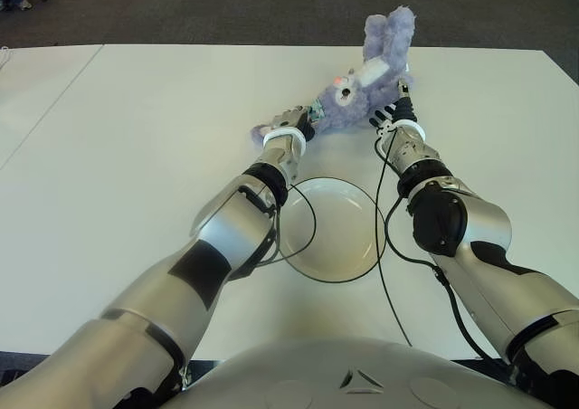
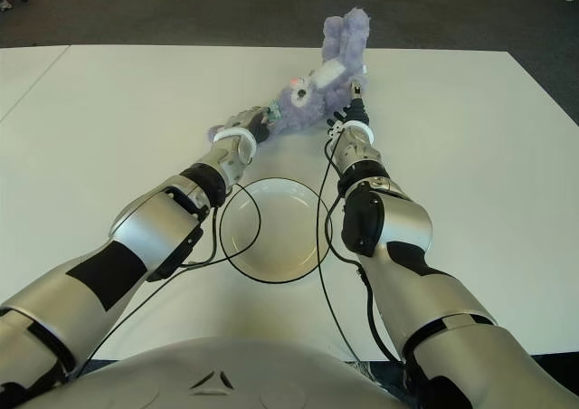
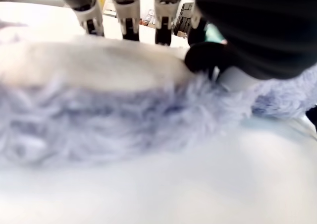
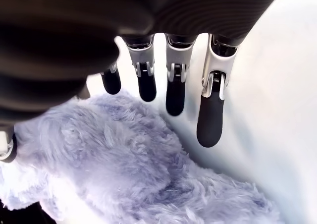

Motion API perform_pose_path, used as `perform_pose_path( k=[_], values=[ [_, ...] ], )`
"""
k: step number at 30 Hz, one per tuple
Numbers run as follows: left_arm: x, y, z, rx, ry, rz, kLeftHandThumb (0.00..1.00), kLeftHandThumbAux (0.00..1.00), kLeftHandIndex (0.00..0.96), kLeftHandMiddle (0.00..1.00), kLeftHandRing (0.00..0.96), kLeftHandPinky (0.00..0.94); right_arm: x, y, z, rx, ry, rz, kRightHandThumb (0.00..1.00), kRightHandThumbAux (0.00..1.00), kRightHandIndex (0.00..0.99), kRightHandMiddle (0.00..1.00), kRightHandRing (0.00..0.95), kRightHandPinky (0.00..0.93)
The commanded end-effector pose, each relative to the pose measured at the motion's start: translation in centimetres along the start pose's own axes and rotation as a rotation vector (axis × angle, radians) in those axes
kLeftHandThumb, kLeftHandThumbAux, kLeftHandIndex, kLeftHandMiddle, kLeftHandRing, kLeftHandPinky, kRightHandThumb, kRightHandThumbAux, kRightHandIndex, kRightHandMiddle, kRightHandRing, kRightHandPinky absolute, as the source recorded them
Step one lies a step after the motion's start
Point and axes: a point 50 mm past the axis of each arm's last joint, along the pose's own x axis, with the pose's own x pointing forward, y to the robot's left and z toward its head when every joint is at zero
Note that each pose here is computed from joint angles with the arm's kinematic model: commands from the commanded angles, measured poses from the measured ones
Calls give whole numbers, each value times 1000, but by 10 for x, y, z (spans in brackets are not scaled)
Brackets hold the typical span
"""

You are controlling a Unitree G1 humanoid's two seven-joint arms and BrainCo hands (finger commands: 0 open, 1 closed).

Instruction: Put the doll into the plate.

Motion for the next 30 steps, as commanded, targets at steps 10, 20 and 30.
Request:
perform_pose_path(
  k=[10, 20, 30],
  values=[
    [-10, -34, 17, -30, -25, -84, 720, 476, 0, 0, 78, 201, -2, -2, -23, -145, 42, -82, 551, 344, 394, 296, 273, 249],
    [-11, -37, 14, -59, -18, -89, 744, 460, 0, 37, 107, 245, -3, -1, -19, -177, 5, -131, 692, 656, 434, 467, 451, 460],
    [-10, -35, 12, -172, 13, -65, 876, 498, 186, 354, 447, 495, -3, -2, -19, -204, 5, -128, 712, 692, 429, 524, 520, 554]
  ],
)
